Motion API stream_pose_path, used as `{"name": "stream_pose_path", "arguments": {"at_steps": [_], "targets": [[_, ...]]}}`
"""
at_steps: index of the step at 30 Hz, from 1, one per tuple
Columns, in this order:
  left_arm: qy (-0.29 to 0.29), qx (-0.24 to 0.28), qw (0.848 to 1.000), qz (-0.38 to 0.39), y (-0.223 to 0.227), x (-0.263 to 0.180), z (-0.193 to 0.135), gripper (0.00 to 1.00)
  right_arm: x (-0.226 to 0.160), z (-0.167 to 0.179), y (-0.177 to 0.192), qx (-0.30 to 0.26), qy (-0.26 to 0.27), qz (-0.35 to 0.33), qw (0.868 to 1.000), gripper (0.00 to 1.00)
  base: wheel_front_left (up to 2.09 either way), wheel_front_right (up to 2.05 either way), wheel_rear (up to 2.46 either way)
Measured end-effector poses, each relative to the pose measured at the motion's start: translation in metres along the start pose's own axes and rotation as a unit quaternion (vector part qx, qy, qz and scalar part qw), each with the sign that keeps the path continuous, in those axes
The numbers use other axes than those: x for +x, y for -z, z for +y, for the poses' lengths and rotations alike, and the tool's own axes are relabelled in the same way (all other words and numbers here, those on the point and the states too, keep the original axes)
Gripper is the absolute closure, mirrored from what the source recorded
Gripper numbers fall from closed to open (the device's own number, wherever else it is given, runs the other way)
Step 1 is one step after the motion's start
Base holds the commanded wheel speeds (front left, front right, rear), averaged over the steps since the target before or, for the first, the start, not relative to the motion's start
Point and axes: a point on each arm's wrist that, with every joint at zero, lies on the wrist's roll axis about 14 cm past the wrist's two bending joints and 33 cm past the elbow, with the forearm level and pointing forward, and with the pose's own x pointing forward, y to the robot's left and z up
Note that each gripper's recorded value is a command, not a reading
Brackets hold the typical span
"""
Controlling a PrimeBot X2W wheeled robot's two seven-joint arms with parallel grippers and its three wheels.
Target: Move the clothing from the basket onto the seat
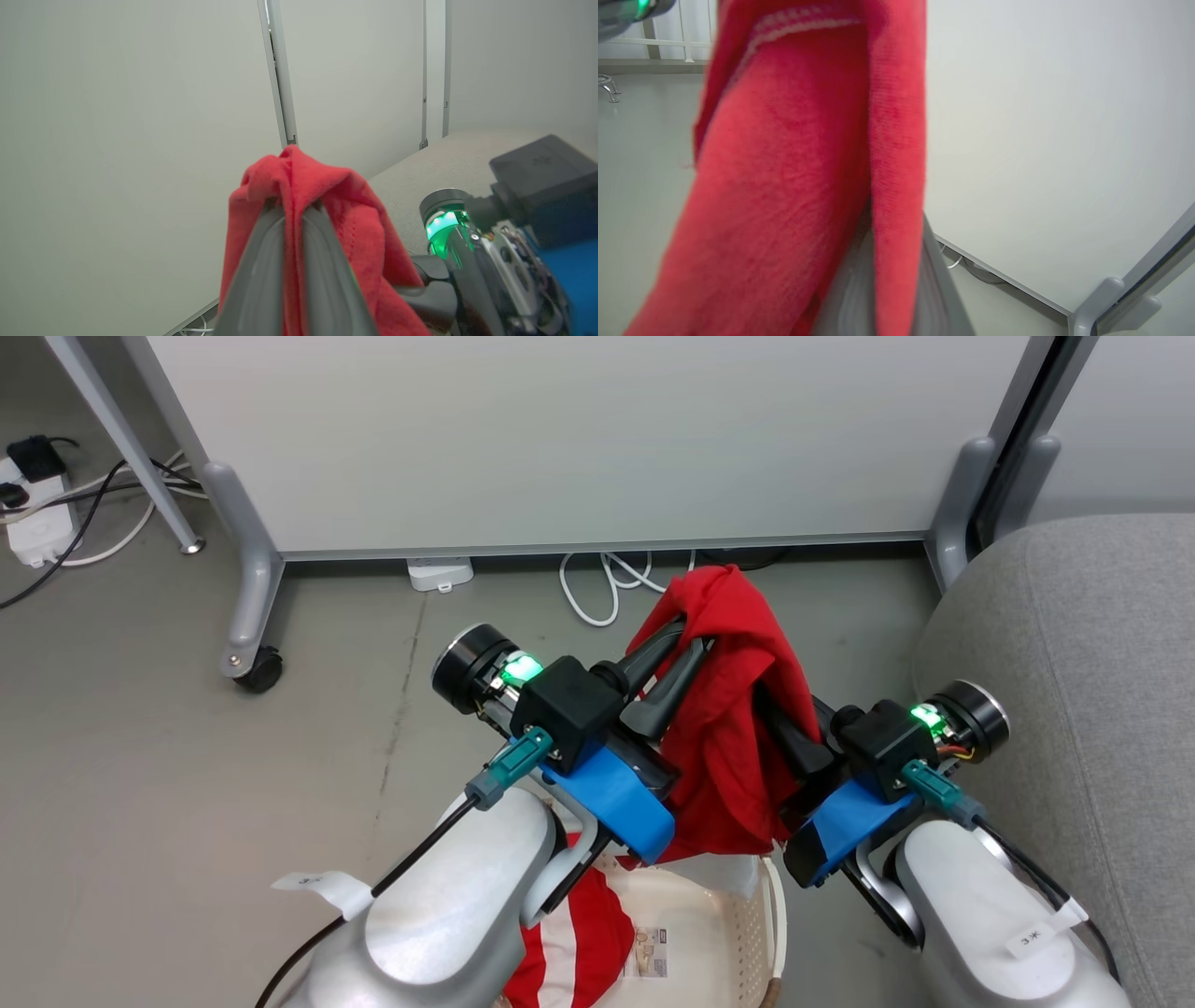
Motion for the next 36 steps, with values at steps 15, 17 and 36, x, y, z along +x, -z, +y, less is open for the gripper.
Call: {"name": "stream_pose_path", "arguments": {"at_steps": [15, 17, 36], "targets": [[0.002, -0.002, 1.0, 0.003, 0.004, 0.0, -0.002, 1.0, -0.007, 0.0, 0.003, 0.007, 0.006, 0.003, 1.0, 1.0, 0.0, 0.0, 0.0], [0.003, -0.002, 1.0, 0.004, 0.004, 0.0, -0.002, 1.0, -0.007, -0.001, 0.002, 0.008, 0.007, 0.002, 1.0, 1.0, 0.0, 0.0, 0.0], [-0.002, -0.012, 1.0, 0.017, 0.019, 0.0, 0.001, 0.0, -0.01, -0.037, 0.003, 0.027, 0.065, -0.006, 0.997, 1.0, 0.0, 0.0, 0.0]]}}
